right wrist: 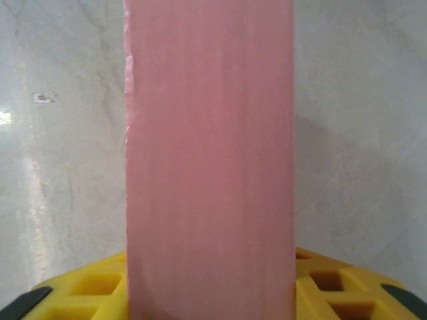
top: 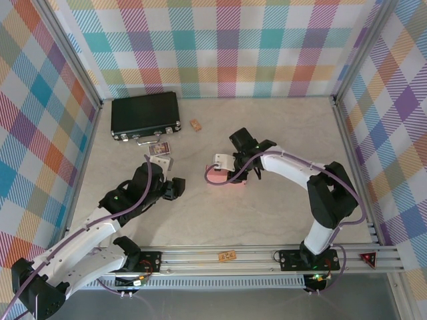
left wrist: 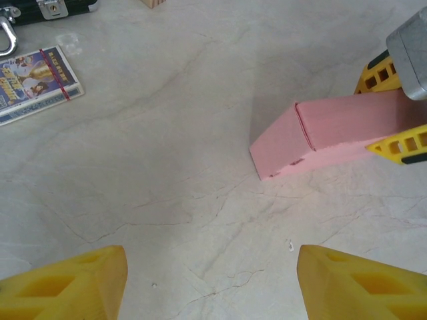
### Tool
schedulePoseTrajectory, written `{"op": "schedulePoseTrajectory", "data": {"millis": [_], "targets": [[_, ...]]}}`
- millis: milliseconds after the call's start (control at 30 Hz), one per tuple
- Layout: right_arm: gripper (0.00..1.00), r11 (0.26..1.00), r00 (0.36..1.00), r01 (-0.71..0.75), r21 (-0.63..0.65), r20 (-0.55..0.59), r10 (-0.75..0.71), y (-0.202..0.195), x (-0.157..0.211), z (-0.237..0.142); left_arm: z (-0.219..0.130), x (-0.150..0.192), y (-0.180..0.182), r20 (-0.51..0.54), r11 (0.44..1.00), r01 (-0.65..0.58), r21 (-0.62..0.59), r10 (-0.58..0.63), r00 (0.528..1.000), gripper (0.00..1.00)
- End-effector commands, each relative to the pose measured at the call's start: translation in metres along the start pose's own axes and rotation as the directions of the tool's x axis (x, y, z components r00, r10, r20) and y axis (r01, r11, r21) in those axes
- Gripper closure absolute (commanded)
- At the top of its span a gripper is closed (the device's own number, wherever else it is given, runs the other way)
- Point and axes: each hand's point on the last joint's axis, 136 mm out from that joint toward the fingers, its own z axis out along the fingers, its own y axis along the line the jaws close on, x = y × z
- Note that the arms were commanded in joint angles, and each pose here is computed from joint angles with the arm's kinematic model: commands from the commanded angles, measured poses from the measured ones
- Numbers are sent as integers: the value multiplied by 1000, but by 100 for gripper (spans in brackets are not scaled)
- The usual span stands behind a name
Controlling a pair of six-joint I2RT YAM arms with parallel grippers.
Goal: Fold the paper box
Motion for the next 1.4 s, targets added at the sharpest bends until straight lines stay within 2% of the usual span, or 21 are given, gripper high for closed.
{"op": "schedulePoseTrajectory", "data": {"millis": [0,167,300,500,633,700,833,933,1033,1200,1367], "targets": [[61,995,999,36,97,-22,-34,-12,2,2,0,8,8,-13,999,10,-32,-10,1000,32],[60,972,998,67,223,-32,-61,-28,1,-2,0,9,9,-16,999,9,-36,-9,1000,32],[60,925,992,121,359,-72,-101,-45,4,-1,1,9,9,-15,999,10,-38,-11,1000,32],[56,780,965,261,568,-181,-191,-70,8,6,2,12,11,-22,999,9,-44,-10,1000,31],[55,696,949,315,645,-232,-214,-77,9,11,3,12,11,-21,999,9,-43,-10,1000,31],[50,669,939,344,659,-254,-233,-74,10,16,3,12,11,-21,999,9,-45,-10,1000,31],[43,696,940,341,632,-244,-239,-61,11,28,3,13,12,-22,999,8,-47,-9,1000,31],[33,721,950,312,619,-216,-226,-53,9,29,3,15,12,-27,999,6,-49,-7,1000,31],[27,754,959,284,593,-183,-216,-44,7,28,4,16,14,-29,999,5,-54,-7,1000,31],[20,868,973,230,441,-110,-202,-12,7,29,4,15,14,-28,998,3,-55,-4,1000,31],[18,935,986,167,313,-65,-155,11,5,24,4,14,14,-25,999,-1,-54,-1,1000,30]]}}
